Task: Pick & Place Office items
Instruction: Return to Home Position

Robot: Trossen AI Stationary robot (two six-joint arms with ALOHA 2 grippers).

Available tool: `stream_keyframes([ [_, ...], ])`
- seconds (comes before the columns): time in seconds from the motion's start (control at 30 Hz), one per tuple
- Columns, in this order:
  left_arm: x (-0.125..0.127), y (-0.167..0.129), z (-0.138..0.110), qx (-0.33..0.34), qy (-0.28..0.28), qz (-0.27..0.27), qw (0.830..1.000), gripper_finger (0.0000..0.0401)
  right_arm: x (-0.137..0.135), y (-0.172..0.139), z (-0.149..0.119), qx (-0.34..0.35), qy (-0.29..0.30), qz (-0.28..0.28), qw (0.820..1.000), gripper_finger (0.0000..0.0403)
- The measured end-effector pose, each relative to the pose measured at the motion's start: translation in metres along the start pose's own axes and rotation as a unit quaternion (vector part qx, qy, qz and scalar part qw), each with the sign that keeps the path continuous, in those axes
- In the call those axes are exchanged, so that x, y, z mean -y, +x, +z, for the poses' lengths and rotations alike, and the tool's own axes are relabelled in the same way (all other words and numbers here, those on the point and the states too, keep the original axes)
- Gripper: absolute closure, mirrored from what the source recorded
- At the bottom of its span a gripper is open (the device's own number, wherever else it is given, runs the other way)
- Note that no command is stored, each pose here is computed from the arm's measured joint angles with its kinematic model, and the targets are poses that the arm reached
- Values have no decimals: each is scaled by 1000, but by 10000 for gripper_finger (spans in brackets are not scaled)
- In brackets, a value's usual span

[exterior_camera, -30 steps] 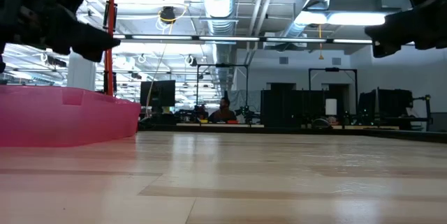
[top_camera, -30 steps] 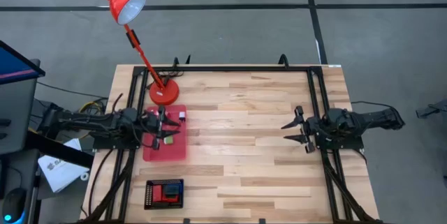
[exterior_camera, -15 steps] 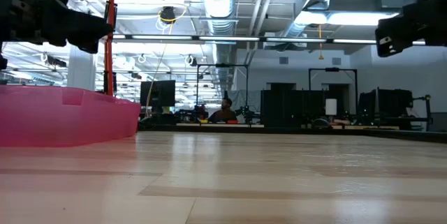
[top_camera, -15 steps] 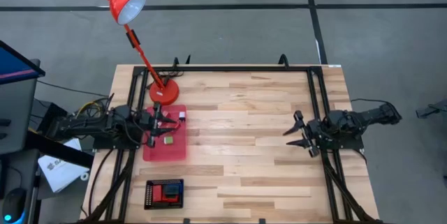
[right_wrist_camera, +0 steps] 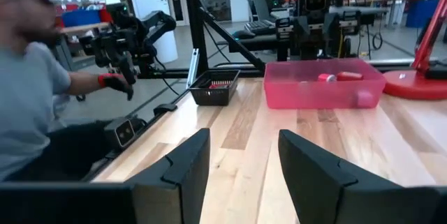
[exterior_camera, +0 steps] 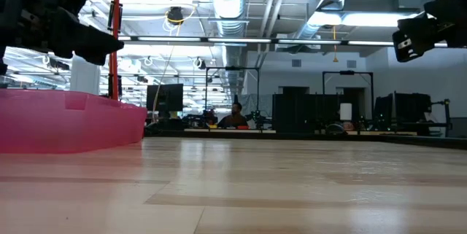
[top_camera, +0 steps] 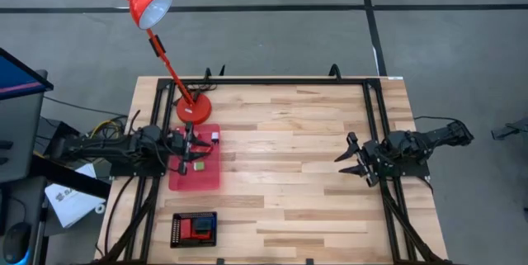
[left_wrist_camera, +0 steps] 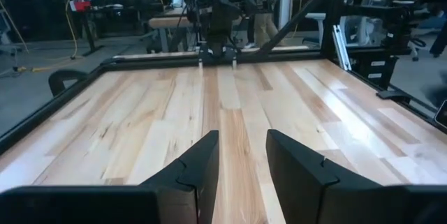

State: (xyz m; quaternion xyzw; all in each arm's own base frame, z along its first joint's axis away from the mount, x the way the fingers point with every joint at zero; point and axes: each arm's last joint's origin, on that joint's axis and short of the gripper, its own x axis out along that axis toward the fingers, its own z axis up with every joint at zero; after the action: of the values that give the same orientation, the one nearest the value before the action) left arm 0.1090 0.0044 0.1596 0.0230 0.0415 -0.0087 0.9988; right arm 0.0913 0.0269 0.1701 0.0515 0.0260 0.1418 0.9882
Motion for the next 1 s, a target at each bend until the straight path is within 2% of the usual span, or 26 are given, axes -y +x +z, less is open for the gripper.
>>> stream_keyframes([
  [0.5,0,5,-7,-38,-3,1,999,285,0,0,0,0,-15,0,1000,239],
  [1.0,0,6,-7,-41,-3,0,999,279,0,0,0,0,-15,-1,1000,239],
])
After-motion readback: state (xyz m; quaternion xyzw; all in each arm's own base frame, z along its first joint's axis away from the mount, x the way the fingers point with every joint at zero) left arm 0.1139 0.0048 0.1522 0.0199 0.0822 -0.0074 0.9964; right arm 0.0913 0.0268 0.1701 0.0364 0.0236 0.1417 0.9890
